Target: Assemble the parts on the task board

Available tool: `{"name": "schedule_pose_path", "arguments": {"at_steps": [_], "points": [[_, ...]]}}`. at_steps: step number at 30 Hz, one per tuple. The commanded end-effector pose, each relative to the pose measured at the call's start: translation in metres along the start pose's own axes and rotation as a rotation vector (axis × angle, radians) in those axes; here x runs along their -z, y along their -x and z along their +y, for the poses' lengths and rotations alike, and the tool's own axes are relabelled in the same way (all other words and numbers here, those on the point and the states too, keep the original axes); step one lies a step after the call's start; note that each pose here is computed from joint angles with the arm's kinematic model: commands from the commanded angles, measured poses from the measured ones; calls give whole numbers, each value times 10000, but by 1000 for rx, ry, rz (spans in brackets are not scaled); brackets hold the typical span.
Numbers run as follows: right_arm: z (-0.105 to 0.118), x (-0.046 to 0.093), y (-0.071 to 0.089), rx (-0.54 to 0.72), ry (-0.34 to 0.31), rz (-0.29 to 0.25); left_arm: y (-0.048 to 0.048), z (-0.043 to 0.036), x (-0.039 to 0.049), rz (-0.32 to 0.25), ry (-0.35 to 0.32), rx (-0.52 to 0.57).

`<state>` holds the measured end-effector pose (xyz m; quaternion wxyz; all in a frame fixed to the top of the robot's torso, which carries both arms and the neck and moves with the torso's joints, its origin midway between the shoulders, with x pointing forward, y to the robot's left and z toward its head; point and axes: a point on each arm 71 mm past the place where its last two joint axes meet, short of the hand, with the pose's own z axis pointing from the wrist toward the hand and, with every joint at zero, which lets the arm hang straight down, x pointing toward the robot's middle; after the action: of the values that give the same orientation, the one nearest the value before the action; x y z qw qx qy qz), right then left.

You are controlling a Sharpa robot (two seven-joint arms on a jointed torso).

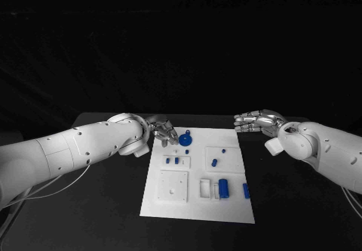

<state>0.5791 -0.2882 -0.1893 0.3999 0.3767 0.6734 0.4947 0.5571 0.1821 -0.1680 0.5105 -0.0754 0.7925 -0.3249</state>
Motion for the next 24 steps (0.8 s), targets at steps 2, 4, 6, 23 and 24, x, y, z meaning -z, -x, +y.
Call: {"name": "schedule_pose_path", "arguments": {"at_steps": [2,4,6,23,24], "points": [[9,-12,-29,4,8,6,48,-235,2,-155,-271,-45],[11,-15,-35,4,9,8,13,-263,-11,-155,-298,-65],[14,-17,-42,4,11,9,-25,-281,-29,-150,-316,-93],[37,-33,-94,2,21,19,-346,-264,-212,-43,-294,-400],[37,-34,-95,3,22,18,-366,-256,-219,-40,-289,-423]]}}
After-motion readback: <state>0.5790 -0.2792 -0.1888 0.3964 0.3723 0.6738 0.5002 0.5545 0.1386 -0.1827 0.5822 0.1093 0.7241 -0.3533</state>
